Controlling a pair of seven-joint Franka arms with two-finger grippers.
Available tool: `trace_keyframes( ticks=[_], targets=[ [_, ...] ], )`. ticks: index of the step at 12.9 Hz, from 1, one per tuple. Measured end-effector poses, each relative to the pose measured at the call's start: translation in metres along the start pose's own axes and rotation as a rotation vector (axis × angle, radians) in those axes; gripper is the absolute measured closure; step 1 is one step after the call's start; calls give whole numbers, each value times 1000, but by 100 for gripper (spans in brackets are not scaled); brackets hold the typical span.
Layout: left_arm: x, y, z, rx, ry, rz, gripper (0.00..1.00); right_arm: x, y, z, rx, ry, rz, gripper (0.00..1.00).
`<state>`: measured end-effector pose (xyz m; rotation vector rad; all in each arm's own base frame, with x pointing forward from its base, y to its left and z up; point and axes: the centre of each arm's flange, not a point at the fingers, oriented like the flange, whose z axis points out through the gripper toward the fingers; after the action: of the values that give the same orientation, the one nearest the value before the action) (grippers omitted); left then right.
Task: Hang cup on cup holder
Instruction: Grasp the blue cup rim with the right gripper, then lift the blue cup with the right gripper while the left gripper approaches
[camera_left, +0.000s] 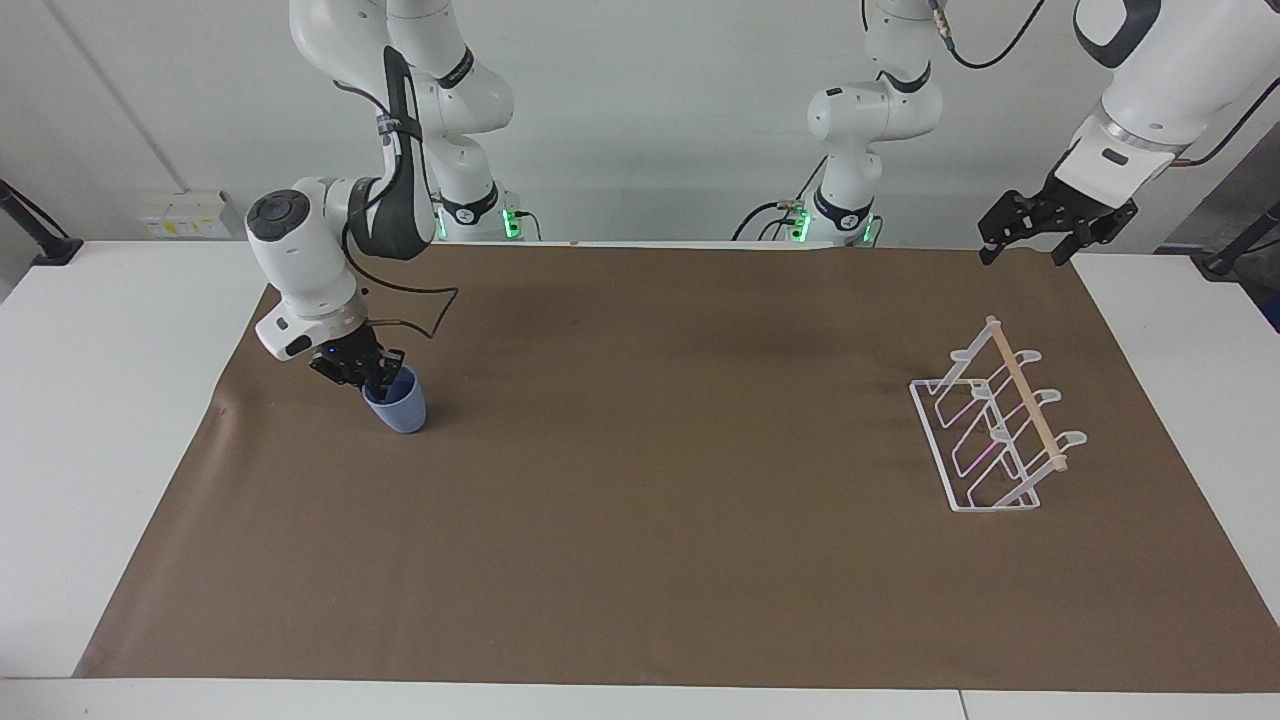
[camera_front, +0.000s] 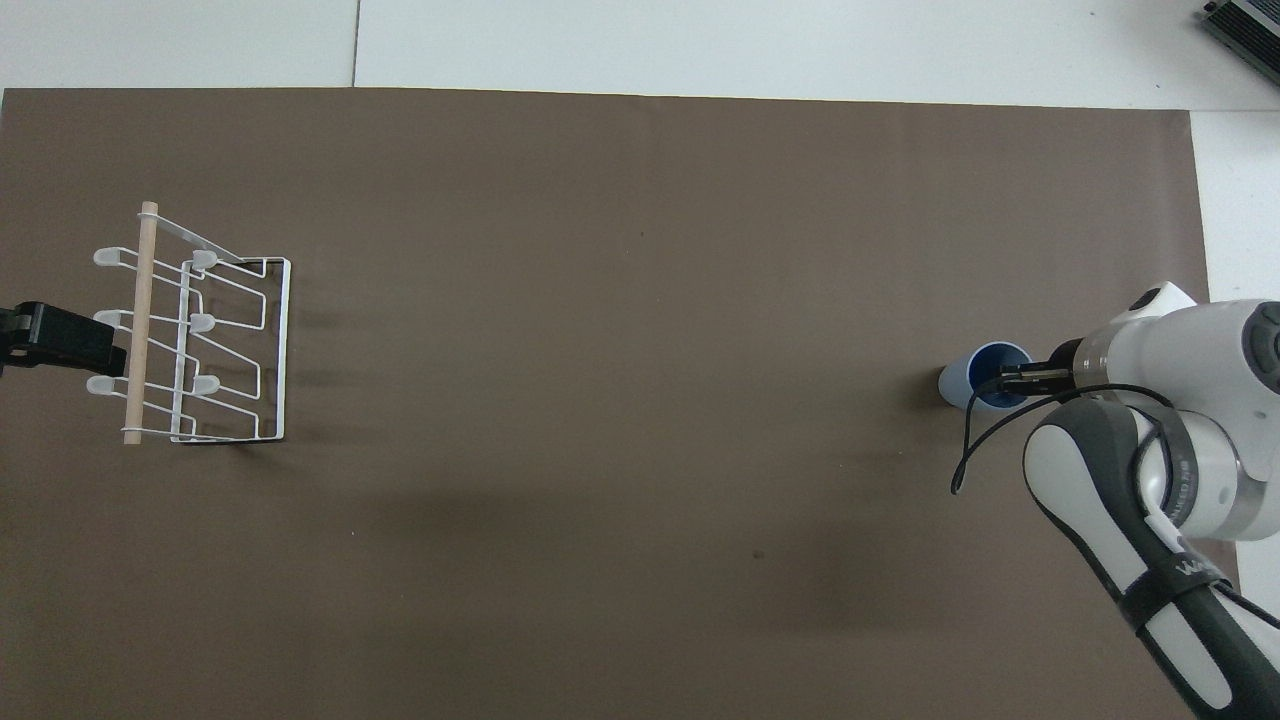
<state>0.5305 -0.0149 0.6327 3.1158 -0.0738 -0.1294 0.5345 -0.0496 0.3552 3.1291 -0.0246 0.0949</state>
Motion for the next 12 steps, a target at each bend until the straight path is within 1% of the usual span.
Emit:
trace_keyframes(
  ticks=[9, 12],
  targets=[
    [0, 1, 0, 0, 0, 1, 0, 0, 0, 0, 0, 0, 0, 95],
    [0, 11, 0, 2, -1, 20, 0, 3, 1, -4, -1, 9, 2, 95]
  ],
)
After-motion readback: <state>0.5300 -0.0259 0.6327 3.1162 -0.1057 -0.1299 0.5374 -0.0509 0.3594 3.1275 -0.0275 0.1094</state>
